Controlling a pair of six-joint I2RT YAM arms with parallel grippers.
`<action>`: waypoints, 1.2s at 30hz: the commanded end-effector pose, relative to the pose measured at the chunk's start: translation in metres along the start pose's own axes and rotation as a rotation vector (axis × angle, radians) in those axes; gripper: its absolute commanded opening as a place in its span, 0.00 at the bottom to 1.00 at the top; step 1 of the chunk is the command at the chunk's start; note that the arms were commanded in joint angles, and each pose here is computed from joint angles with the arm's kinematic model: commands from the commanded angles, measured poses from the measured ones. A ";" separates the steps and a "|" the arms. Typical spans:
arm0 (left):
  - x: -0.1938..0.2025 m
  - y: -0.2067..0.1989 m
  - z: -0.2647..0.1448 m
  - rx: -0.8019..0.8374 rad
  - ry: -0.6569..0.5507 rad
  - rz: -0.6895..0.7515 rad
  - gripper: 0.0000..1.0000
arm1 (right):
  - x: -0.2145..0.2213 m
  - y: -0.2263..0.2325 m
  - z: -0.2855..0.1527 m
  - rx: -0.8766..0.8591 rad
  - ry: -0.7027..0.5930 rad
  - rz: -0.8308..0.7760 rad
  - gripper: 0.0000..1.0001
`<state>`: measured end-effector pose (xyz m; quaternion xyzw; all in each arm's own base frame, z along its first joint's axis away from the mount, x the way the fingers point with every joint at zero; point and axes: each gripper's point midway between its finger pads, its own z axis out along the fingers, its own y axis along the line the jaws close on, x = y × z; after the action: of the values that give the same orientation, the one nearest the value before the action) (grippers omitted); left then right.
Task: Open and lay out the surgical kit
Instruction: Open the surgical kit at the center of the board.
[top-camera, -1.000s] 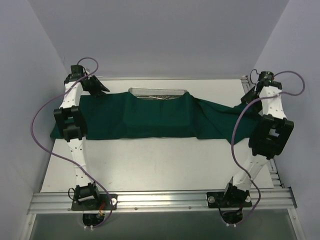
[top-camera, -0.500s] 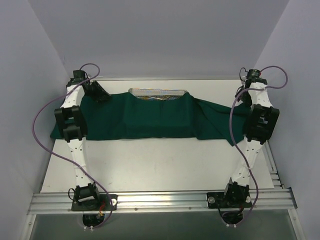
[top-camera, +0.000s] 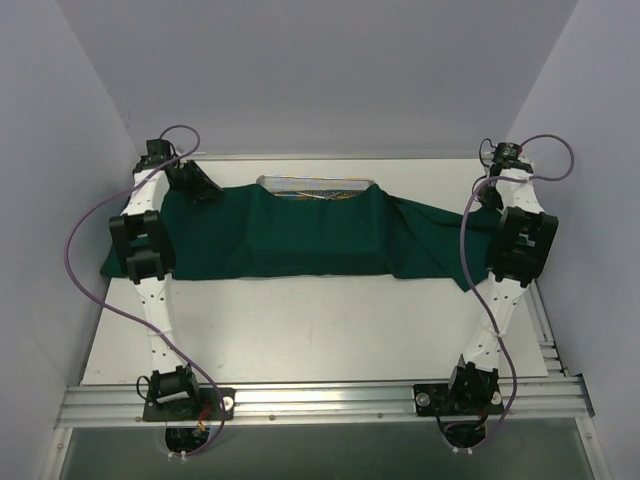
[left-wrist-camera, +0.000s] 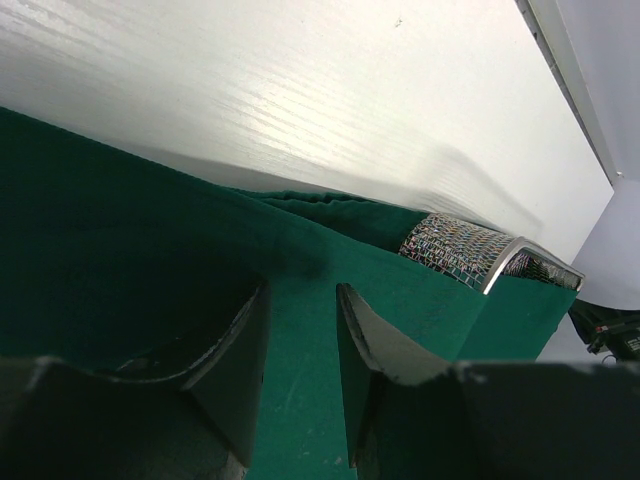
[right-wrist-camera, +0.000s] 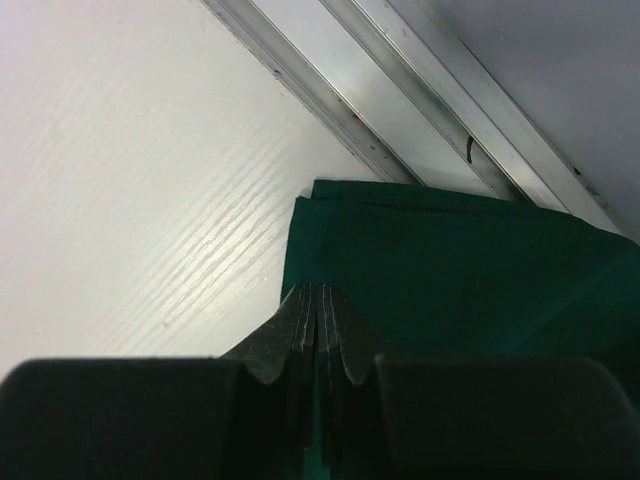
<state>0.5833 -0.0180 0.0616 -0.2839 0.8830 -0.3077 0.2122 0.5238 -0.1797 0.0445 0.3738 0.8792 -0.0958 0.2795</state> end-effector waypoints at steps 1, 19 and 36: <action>-0.014 -0.027 -0.017 0.053 -0.053 0.041 0.41 | 0.013 -0.016 0.017 0.057 0.026 0.010 0.00; -0.005 -0.025 -0.040 -0.001 -0.072 0.062 0.41 | 0.021 -0.022 0.099 0.047 0.057 0.060 0.00; -0.006 -0.031 -0.052 -0.018 -0.090 0.097 0.41 | -0.075 0.047 -0.018 -0.203 -0.143 0.062 0.52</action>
<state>0.5689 -0.0116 0.0793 -0.2796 0.8911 -0.2775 0.2255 0.5897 -0.2389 0.0189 0.3910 0.8432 -0.0958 0.3563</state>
